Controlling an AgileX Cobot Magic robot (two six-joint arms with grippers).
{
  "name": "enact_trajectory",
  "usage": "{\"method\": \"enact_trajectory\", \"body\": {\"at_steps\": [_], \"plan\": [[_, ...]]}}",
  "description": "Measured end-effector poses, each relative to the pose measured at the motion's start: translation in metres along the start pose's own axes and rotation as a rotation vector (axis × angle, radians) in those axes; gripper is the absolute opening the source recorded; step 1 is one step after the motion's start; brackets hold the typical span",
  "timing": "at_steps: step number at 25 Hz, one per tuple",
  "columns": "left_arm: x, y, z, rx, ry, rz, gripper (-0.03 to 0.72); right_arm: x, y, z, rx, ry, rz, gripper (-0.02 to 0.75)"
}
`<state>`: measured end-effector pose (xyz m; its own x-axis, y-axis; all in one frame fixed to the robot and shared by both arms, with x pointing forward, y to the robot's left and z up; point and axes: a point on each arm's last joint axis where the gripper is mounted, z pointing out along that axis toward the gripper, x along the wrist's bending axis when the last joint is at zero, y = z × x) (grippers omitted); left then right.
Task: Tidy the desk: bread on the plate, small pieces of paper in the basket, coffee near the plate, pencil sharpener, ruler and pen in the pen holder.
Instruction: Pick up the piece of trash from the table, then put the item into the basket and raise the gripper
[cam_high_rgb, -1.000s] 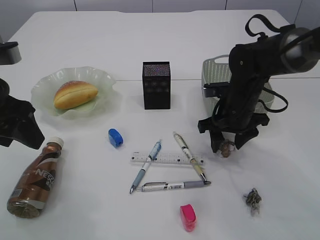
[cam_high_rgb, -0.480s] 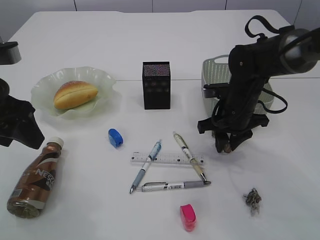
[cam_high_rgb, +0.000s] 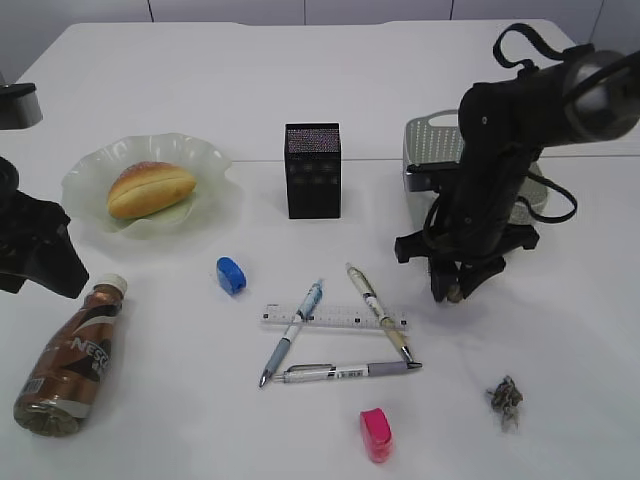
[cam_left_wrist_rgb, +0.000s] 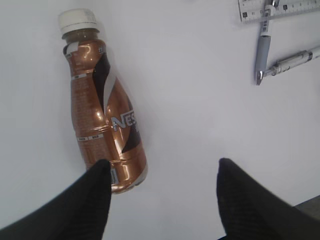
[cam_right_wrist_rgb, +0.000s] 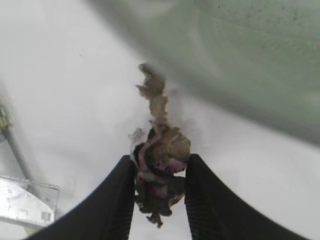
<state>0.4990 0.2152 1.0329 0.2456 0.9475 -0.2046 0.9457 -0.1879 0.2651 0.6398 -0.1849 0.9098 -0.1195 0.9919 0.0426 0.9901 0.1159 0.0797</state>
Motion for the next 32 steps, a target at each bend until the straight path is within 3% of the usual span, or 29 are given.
{"method": "enact_trajectory", "body": {"at_steps": [16,27,30,32], "plan": [[0.000,0.001,0.000,-0.013,0.001,0.000,0.486,0.003,-0.007,-0.121,-0.335,0.053,-0.015,0.247],[0.000,0.001,0.000,-0.014,-0.001,-0.001,0.486,-0.020,0.027,-0.128,-0.499,-0.049,0.085,0.251],[0.000,0.001,0.000,-0.015,-0.004,-0.004,0.486,-0.023,0.038,-0.117,-0.491,-0.066,0.091,0.335],[0.000,0.001,0.000,-0.015,-0.004,-0.004,0.486,-0.022,0.043,-0.114,-0.490,-0.067,0.094,0.451]]}}
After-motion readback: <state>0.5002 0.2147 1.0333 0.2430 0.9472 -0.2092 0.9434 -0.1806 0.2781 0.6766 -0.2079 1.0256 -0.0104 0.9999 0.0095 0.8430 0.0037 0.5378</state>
